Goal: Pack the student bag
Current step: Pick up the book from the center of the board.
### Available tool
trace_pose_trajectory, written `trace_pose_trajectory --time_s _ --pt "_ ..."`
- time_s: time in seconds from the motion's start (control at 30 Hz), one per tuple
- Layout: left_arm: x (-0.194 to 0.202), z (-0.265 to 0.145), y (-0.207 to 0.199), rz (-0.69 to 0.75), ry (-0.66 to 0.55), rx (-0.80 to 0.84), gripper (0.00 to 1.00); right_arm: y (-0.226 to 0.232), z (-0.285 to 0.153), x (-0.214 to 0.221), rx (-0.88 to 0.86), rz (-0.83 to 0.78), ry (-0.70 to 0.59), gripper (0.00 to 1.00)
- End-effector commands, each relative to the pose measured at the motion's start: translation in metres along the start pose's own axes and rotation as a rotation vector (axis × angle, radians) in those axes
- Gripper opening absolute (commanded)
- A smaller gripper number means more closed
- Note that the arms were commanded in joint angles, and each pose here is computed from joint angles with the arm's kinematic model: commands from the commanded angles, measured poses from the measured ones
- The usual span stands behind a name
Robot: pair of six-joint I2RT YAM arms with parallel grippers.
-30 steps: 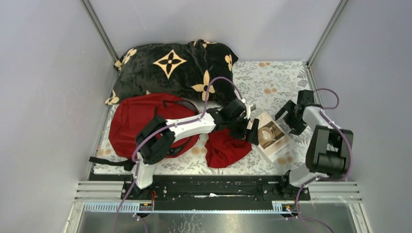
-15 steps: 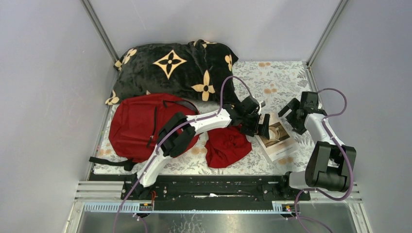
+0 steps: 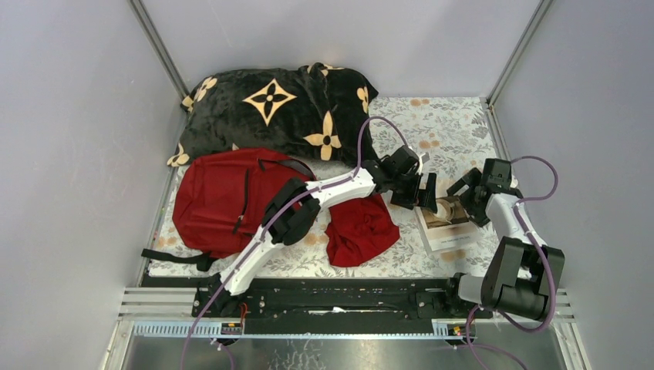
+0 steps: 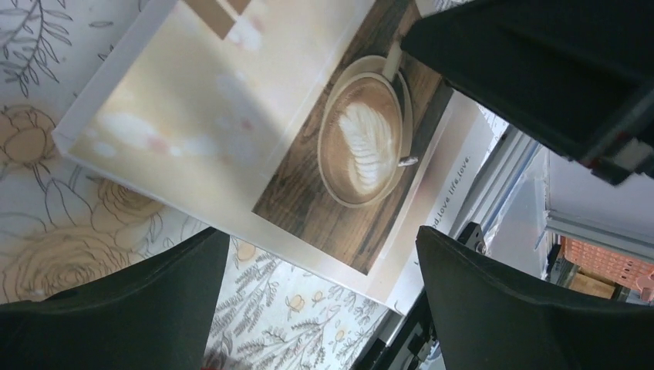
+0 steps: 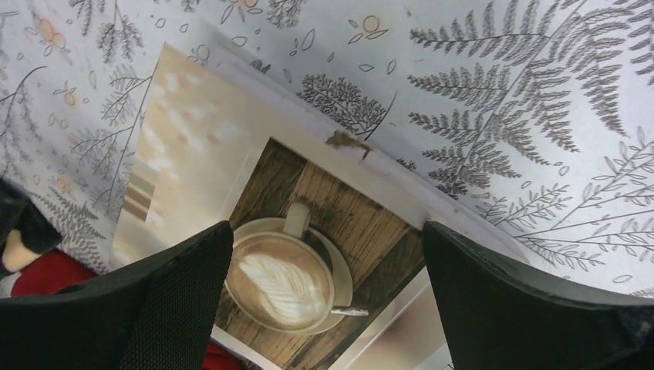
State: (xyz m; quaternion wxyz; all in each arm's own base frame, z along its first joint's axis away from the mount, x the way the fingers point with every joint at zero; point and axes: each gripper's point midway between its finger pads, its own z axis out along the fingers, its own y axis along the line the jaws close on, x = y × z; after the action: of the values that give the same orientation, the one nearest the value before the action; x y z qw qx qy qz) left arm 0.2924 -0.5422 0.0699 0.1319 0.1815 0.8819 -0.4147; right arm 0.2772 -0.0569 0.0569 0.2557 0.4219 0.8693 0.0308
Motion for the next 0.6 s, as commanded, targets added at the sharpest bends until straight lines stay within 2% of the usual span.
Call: trace_pose_trajectory --time_s 0.0,0.17,0.3,0.37,0.43,0.57 --pt "-0.01 0.012 0.006 -0.028 0.015 0.038 0.99 0.013 -0.004 0.026 -0.116 0.012 0.09 1.0" --pt "-0.041 0.025 0.014 -0.019 -0.04 0.081 0.99 0.047 -0.024 0.041 -0.318 0.092 0.165 1.0" --pt "-0.084 0.011 0.035 -0.007 -0.143 0.067 0.99 0.078 -0.044 0.051 -0.505 0.185 0.259 1.0" --pt "-0.092 -0.003 0.038 0.014 -0.164 0.056 0.99 0.074 -0.049 0.047 -0.487 0.161 0.222 1.0" --pt "-0.094 -0.018 0.036 0.052 -0.186 0.03 0.99 0.06 -0.053 0.035 -0.408 0.115 0.132 1.0" --pt "-0.076 -0.041 0.027 0.04 -0.16 0.025 0.99 0.009 -0.056 0.009 -0.158 0.078 -0.086 1.0"
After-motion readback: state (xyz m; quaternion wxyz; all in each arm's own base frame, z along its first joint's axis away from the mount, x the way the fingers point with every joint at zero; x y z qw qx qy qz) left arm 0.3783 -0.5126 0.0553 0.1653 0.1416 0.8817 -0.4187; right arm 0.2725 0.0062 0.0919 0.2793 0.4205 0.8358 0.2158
